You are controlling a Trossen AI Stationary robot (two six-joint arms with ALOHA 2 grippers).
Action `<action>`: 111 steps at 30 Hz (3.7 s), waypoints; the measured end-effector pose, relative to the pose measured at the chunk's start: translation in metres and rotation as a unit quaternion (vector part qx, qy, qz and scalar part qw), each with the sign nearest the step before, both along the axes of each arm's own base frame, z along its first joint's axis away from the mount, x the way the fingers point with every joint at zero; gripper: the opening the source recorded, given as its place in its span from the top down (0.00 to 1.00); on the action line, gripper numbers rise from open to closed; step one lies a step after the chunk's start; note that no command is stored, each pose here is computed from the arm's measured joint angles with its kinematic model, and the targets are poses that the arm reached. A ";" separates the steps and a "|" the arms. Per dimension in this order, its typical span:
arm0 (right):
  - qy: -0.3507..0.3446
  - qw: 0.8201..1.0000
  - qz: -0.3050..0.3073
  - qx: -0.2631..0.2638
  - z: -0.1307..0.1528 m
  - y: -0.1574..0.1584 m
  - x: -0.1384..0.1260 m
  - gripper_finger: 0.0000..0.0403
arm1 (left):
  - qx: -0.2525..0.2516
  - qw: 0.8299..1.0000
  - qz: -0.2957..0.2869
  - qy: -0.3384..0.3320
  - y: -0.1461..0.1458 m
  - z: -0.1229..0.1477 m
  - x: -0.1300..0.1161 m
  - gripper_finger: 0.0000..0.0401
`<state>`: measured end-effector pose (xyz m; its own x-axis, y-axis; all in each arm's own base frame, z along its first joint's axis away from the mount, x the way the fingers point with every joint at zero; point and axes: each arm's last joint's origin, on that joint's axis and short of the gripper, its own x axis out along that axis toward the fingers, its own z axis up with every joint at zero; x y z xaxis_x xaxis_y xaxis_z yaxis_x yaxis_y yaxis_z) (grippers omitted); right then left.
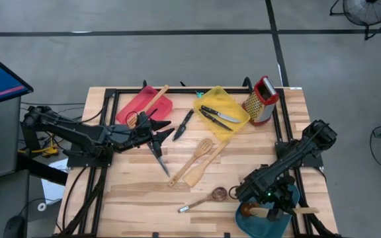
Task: Pick & Place Kitchen Items
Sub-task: Put the wooden serving fork into the blue bin, then put the wooden serving spoon into the blue bin
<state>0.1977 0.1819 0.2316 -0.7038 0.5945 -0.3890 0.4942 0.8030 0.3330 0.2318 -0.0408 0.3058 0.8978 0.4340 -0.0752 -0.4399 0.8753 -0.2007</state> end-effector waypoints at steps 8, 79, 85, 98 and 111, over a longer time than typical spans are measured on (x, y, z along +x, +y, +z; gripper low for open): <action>0.002 1.000 -0.001 0.002 0.000 0.000 0.000 0.84 | 0.000 1.000 0.000 0.000 0.000 0.000 0.000 0.64; -0.661 0.695 0.005 -0.283 0.087 -0.123 0.138 0.41 | 0.002 0.994 -0.090 0.056 -0.008 -0.010 -0.001 0.56; -0.608 0.755 0.040 -0.240 0.041 -0.100 0.157 0.41 | 0.006 0.993 -0.095 0.077 -0.009 -0.012 -0.006 0.55; -0.569 0.788 0.119 -0.200 -0.043 -0.041 0.179 0.41 | 0.019 0.993 -0.086 0.073 -0.002 0.001 -0.026 0.54; -0.590 0.765 0.176 -0.188 -0.072 -0.012 0.182 0.41 | 0.081 0.994 -0.069 -0.006 0.018 0.041 -0.093 0.56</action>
<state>0.3797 0.1697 0.1596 0.1786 0.1384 -0.9741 -0.2417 0.9659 0.0929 0.1384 -0.0233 0.3471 0.9501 0.3119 -0.0037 -0.3116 0.9486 -0.0556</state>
